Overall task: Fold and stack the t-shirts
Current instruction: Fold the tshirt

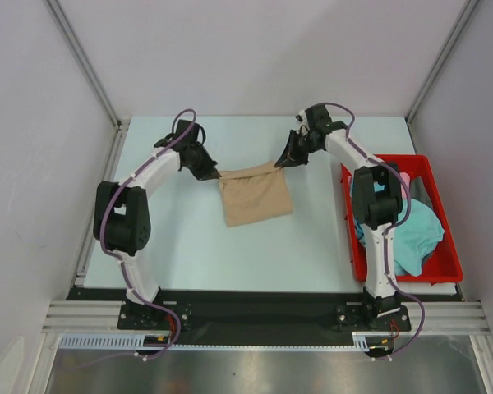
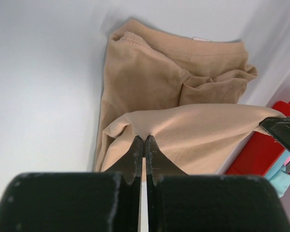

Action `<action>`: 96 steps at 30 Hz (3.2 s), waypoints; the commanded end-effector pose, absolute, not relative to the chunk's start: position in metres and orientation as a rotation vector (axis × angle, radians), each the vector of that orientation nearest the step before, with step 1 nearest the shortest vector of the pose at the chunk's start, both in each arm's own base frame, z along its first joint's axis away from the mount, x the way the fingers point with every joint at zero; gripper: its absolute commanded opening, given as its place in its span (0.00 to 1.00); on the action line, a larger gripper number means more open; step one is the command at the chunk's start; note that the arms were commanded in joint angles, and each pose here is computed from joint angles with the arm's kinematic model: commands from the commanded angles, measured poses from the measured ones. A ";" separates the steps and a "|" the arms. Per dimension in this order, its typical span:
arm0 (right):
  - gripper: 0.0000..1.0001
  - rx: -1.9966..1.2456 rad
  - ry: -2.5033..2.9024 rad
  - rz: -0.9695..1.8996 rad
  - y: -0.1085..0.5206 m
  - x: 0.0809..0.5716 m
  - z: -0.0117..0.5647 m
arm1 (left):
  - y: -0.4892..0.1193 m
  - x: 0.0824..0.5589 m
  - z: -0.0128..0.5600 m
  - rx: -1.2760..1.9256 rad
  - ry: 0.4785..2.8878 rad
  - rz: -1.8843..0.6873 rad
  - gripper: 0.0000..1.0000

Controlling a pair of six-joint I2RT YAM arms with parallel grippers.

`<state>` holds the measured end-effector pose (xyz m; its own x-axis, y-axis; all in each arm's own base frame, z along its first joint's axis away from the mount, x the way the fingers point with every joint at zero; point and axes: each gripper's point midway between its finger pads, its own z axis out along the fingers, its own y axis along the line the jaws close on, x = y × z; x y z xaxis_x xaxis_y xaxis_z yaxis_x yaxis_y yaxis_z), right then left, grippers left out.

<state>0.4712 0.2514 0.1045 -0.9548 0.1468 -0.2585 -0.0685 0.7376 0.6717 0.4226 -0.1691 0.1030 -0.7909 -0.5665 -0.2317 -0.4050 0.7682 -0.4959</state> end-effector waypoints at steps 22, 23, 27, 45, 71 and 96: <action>0.39 0.196 2.470 1.136 0.242 0.560 0.105 | -0.132 0.510 0.106 -0.639 2.483 -0.416 0.42; 0.43 0.195 2.456 1.122 0.239 0.566 0.115 | -0.131 0.515 0.118 -0.603 2.460 -0.412 0.51; 0.51 0.127 2.447 1.051 0.228 0.561 0.142 | -0.141 0.508 0.154 -0.448 2.398 -0.416 0.58; 0.15 0.056 2.432 1.298 0.301 0.481 0.127 | -0.260 0.420 0.103 -0.291 2.367 -1.083 0.20; 0.25 0.346 2.336 1.291 0.279 0.572 0.015 | -0.195 0.503 0.031 -0.462 2.368 -0.992 0.16; 0.28 0.345 2.263 1.310 0.242 0.612 0.107 | -0.167 0.549 0.112 -0.291 2.295 -0.981 0.36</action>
<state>0.6165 0.2409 0.0428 -0.8486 0.4835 -0.2147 0.0548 0.4841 0.8733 0.5506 -0.1636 0.0502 -0.8109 -0.4726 -0.3451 -0.0872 0.6808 -0.7273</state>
